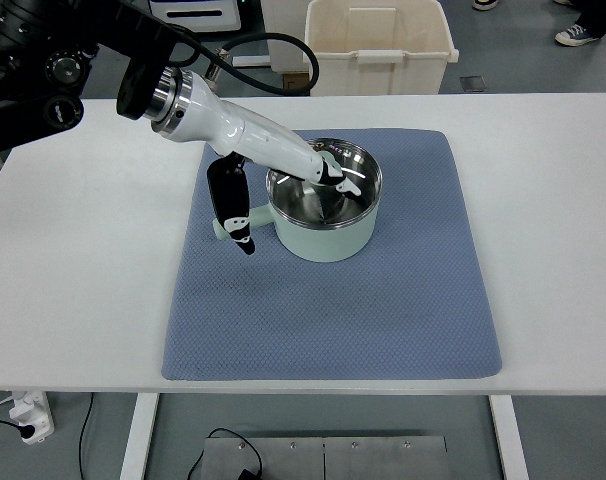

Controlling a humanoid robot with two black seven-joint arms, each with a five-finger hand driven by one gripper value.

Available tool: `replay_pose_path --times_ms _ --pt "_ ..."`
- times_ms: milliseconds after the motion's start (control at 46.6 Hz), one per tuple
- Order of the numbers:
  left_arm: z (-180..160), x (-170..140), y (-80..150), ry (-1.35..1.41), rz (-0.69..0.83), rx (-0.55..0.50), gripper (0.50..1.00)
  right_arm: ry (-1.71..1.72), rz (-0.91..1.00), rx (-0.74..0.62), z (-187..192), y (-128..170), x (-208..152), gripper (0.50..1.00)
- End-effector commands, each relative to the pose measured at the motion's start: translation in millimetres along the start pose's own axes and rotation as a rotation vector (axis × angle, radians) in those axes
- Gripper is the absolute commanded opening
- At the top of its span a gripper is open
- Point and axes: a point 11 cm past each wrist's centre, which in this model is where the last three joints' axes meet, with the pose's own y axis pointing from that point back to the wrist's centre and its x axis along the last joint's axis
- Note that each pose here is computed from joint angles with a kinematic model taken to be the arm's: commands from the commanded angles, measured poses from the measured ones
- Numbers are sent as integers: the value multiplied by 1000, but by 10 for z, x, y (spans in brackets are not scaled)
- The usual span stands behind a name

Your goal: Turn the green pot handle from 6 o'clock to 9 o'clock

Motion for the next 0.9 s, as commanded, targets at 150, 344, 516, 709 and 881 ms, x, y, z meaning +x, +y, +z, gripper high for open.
replay_pose_path --times_ms 150,344,516,709,881 --pt "-125 111 102 287 116 -111 1000 0 0 0 1 0 0 1000" --pt "-299 181 174 506 216 -191 1000 0 0 0 1 0 0 1000" --pt "-521 131 199 652 279 -219 1000 0 0 0 1 0 0 1000" --pt "-835 133 291 858 436 -261 1000 0 0 0 1 0 0 1000" --pt "-1181 17 338 1023 599 -250 1000 0 0 0 1 0 0 1000"
